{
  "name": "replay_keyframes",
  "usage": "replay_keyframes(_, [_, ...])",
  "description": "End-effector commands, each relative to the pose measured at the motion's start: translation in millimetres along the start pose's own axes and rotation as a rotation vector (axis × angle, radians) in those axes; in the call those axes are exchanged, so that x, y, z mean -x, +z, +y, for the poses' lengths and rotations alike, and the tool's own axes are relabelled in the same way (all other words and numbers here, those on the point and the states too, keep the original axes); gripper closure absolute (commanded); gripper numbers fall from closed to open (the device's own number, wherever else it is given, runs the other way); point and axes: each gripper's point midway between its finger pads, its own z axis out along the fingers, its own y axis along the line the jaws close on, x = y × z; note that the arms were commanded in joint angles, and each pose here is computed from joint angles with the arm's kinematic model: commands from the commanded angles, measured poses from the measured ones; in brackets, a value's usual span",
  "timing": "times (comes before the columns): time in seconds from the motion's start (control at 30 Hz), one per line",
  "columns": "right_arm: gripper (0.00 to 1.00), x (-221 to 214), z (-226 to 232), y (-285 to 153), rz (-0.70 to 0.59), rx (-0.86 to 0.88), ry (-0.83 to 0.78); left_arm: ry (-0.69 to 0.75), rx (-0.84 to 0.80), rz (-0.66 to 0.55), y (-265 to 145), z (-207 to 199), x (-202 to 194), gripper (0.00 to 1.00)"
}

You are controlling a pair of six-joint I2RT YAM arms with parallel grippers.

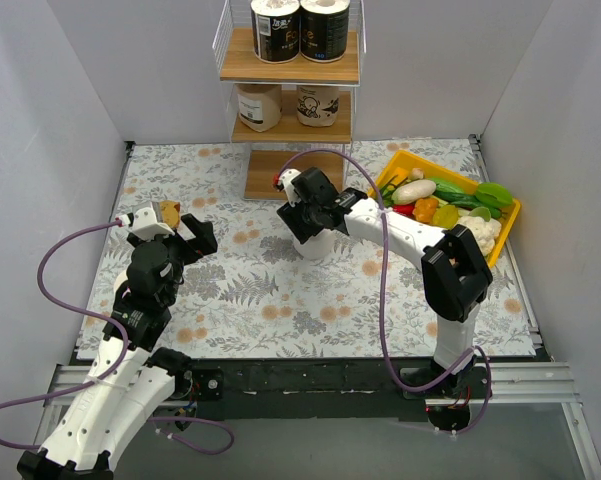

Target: Place and organize the paper towels onto the shelf

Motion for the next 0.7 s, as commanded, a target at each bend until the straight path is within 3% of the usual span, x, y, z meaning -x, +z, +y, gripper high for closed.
replay_keyframes(0.0, [0.35, 16, -3, 1, -0.013, -0.027, -0.027, 0.01, 0.013, -0.027, -3, 1, 10, 0.02])
replay_keyframes(0.13, [0.39, 15, 1, 4, -0.004, -0.019, -0.042, 0.006, 0.029, -0.046, -5, 5, 14, 0.02])
replay_keyframes(0.3, [0.55, 18, -4, 3, -0.009, -0.049, -0.089, -0.007, 0.054, -0.081, -11, 11, 22, 0.02])
replay_keyframes(0.43, [0.57, 36, -7, -10, -0.072, -0.072, -0.211, -0.012, 0.075, -0.1, -13, 15, 26, 0.02])
replay_keyframes(0.67, [0.57, 68, -29, -24, -0.192, -0.174, -0.563, -0.015, 0.094, -0.11, -14, 18, 28, 0.02])
